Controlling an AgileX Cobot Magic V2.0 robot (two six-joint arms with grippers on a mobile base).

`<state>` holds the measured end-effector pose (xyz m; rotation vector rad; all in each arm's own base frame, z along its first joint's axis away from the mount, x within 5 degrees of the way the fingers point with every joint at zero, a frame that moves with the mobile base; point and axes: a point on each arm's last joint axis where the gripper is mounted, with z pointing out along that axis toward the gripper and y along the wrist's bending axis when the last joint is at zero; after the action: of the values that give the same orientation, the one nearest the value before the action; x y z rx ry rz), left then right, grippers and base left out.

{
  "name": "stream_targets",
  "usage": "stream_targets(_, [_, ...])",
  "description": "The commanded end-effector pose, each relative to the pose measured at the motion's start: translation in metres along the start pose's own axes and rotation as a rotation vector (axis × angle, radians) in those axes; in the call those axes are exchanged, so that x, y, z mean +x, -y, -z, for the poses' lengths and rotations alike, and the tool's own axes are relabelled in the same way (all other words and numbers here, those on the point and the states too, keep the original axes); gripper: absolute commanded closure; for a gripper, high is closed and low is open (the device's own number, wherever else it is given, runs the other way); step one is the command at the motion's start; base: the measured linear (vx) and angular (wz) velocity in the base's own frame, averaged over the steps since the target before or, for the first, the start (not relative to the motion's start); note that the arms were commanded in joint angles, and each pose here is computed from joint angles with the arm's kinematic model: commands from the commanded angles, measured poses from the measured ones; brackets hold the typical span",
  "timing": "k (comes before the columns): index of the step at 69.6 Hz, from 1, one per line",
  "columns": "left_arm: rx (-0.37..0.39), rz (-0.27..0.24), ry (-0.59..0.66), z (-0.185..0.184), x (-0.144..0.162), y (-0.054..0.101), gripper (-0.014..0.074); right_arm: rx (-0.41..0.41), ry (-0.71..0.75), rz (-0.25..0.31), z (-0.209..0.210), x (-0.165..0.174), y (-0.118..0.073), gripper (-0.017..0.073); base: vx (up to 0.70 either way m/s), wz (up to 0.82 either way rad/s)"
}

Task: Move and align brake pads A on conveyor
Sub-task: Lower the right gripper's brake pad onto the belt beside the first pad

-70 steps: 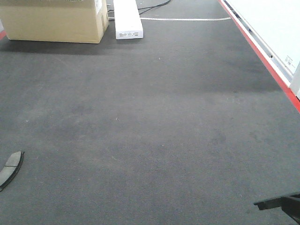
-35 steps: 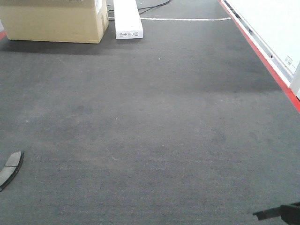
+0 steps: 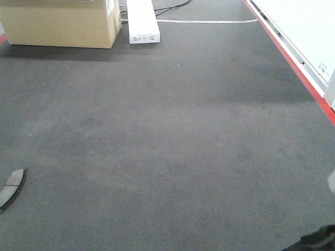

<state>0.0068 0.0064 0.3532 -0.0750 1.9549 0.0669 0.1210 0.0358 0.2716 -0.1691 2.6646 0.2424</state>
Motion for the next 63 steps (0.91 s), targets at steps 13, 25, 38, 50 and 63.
stream_targets(13, [0.013,0.004,0.077,0.000,-0.012,0.001,0.0171,0.039,-0.060,0.074,0.010,-0.061,-0.004,0.0569,0.00,0.00])
stream_targets(25, [0.013,0.004,0.077,0.000,-0.012,0.001,0.0171,0.045,-0.211,0.120,-0.004,-0.087,-0.005,0.0569,0.00,0.00])
stream_targets(38, [0.013,0.004,0.077,0.000,-0.012,0.001,0.0171,0.066,-0.321,0.147,-0.024,-0.114,-0.004,0.0569,0.00,0.00])
stream_targets(50, [0.013,0.004,0.077,0.000,-0.012,0.001,0.0171,0.067,-0.385,0.152,-0.047,-0.132,-0.004,0.0569,0.00,0.00])
stream_targets(63, [0.013,0.004,0.077,0.000,-0.012,0.001,0.0171,0.076,-0.453,0.152,-0.076,-0.147,-0.001,0.0569,0.00,0.00])
